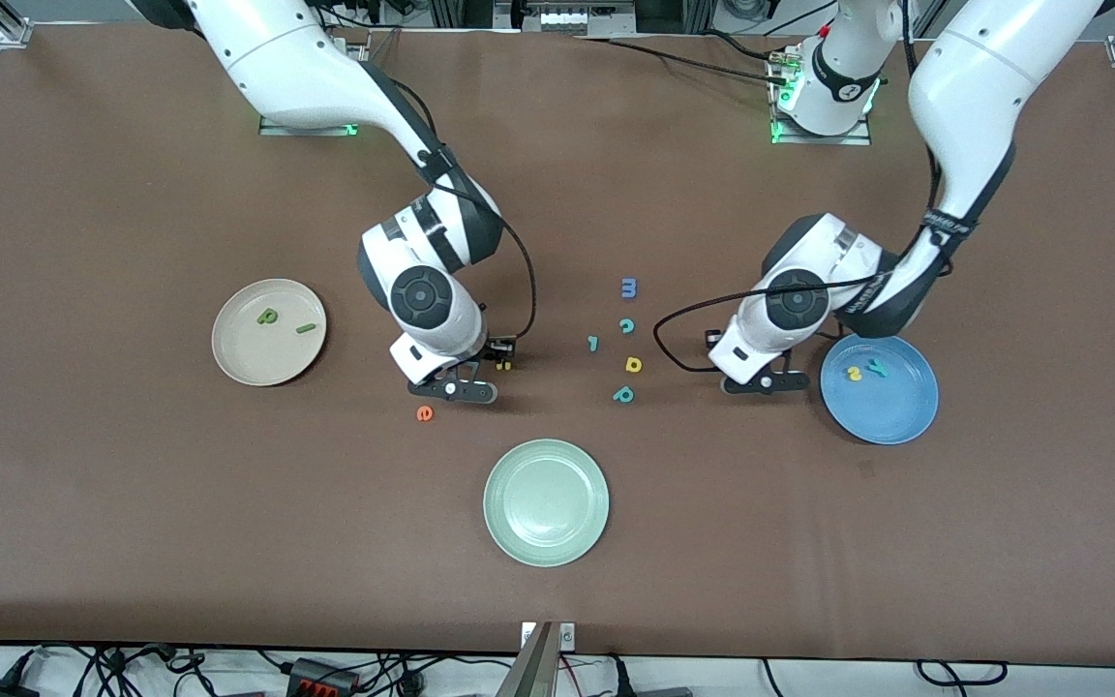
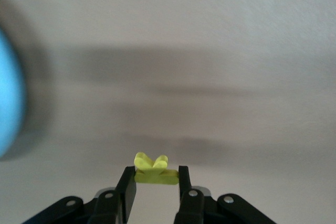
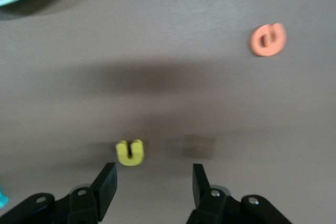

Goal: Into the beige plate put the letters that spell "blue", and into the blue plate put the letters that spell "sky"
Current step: 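Grasp the yellow k with the left gripper while the right gripper reaches the u, then place the yellow k on the blue plate while the right gripper grasps the u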

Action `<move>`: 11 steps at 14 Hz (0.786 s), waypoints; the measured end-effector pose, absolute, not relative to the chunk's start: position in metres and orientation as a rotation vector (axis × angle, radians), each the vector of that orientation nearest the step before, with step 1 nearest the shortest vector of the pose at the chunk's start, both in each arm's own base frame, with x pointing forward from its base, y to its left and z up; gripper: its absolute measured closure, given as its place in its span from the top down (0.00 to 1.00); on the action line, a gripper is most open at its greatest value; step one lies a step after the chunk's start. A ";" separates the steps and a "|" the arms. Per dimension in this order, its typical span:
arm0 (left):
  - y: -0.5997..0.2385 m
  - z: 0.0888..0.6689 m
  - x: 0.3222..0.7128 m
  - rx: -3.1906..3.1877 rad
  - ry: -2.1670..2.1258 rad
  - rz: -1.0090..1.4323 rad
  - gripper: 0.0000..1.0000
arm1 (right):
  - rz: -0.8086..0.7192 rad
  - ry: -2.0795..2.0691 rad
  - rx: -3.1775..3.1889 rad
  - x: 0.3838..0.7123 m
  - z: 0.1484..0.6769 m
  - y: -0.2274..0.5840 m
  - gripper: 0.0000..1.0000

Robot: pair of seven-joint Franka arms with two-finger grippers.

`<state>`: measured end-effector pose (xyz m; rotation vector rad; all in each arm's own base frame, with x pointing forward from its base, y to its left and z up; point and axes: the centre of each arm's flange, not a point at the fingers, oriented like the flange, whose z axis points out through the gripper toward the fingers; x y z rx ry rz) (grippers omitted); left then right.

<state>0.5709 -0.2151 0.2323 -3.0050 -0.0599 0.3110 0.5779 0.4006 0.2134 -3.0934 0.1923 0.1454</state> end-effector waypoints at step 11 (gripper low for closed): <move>-0.004 0.215 0.622 -3.030 0.257 0.389 0.37 | 0.103 0.177 -3.128 0.561 0.180 0.429 0.52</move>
